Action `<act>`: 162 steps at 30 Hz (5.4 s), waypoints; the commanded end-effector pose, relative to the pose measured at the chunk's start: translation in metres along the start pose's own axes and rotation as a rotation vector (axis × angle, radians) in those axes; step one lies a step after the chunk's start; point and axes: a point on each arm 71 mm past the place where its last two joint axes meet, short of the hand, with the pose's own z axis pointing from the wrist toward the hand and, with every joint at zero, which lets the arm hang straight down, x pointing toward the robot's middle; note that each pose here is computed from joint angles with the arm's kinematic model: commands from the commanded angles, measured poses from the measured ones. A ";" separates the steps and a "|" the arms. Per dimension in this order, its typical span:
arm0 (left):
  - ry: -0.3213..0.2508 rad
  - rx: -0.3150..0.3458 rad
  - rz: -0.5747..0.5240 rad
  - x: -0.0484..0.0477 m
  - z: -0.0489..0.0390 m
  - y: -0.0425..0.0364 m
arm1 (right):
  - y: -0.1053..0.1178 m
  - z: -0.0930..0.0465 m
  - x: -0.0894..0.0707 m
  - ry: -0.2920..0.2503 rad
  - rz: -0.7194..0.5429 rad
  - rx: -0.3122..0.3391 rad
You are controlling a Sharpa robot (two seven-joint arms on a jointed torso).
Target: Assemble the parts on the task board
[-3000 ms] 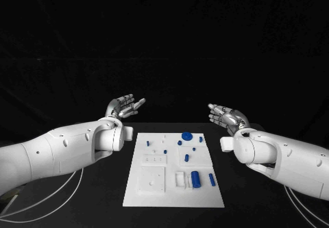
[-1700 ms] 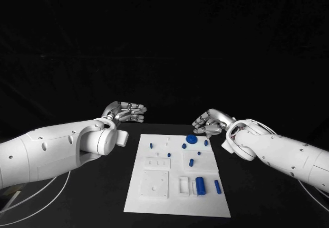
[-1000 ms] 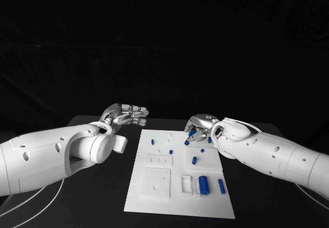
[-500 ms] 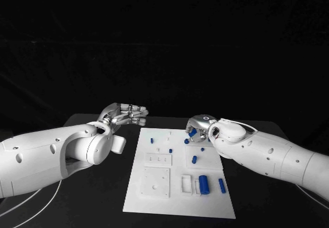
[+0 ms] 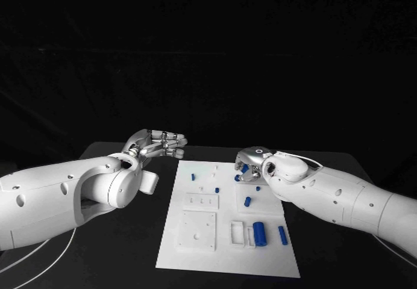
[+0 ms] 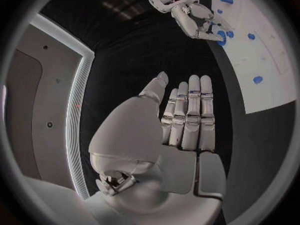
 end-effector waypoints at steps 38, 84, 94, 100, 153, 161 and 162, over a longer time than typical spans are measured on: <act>0.016 0.011 0.007 0.0018 0.0015 -0.0025 | 0.002 0.001 0.006 0.047 -0.033 -0.006; 0.025 0.013 0.010 0.0095 0.0057 -0.0045 | 0.038 0.023 -0.028 -0.289 -0.044 0.061; 0.033 0.023 0.012 0.0125 0.0070 -0.0095 | 0.042 0.030 -0.025 -0.276 -0.055 0.062; 0.037 0.029 0.014 0.0136 0.0074 -0.0125 | 0.042 0.032 -0.023 -0.263 -0.062 0.067; 0.042 0.034 0.020 0.0153 0.0102 -0.0159 | 0.039 0.035 -0.016 -0.208 -0.077 0.077; 0.041 0.032 0.021 0.0147 0.0104 -0.0157 | 0.035 0.035 -0.015 -0.202 -0.053 0.078; 0.041 0.032 0.021 0.0145 0.0105 -0.0156 | 0.035 0.035 -0.016 -0.206 -0.047 0.078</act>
